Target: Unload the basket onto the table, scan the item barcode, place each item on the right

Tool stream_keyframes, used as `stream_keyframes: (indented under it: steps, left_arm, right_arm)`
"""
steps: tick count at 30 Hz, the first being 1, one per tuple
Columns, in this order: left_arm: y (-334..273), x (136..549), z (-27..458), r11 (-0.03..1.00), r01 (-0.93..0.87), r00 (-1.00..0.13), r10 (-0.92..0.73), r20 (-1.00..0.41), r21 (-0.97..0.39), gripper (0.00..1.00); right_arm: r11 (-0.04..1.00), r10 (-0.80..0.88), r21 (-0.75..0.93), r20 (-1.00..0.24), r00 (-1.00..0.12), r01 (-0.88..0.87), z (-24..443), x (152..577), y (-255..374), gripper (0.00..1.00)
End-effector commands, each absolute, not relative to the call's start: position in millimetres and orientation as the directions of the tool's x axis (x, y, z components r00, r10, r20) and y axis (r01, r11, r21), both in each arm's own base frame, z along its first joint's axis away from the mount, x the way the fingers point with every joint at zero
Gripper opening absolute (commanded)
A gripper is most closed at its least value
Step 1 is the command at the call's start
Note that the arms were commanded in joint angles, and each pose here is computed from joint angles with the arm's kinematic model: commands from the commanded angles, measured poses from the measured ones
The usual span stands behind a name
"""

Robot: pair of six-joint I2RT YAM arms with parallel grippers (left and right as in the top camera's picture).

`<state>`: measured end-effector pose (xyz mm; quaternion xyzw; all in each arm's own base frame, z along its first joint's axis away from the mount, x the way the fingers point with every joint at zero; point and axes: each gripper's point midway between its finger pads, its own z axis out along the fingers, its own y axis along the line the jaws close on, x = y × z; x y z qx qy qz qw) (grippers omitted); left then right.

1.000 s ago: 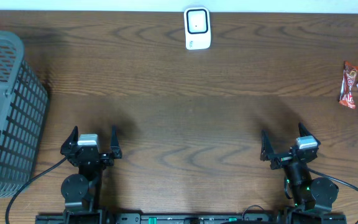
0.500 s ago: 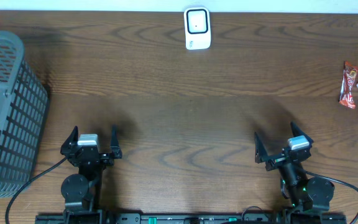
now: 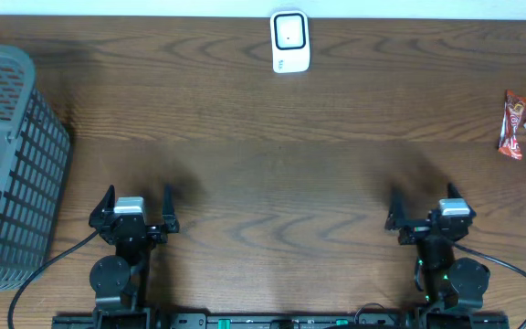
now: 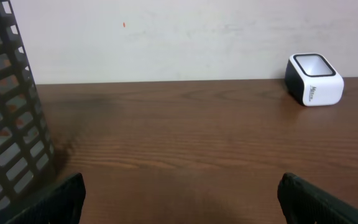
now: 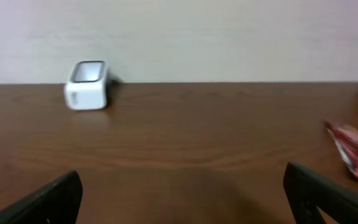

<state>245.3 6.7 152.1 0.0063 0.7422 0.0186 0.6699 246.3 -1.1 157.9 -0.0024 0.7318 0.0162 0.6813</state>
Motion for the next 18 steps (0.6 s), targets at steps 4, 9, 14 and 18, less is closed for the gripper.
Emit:
stream_keyframes:
  steps: [4, 9, 14, 18]
  left_arm:
    - [0.9, 244.1, 138.3, 0.999, 0.022, -0.147, 0.041, -0.988, 0.038, 0.98]
    - [0.9, 244.1, 138.3, 0.999, 0.022, -0.147, 0.041, -0.988, 0.038, 0.98]
    - [1.0, 244.1, 138.3, 0.999, 0.022, -0.147, 0.041, -0.988, 0.038, 0.98]
    - [0.9, 244.1, 138.3, 0.999, 0.022, -0.147, 0.041, -0.988, 0.038, 0.98]
  right_arm:
    - [0.996, 0.06, 0.056, -0.995, -0.076, 0.064, 155.4, 245.6, -15.4, 0.99]
    - [0.997, 0.06, 0.057, -0.996, -0.072, 0.045, 156.6, 245.9, -12.2, 0.99]
    - [0.997, 0.06, 0.057, -0.996, -0.072, 0.045, 156.6, 245.9, -12.2, 0.99]
    - [0.997, 0.06, 0.057, -0.996, -0.072, 0.045, 156.6, 245.9, -12.2, 0.99]
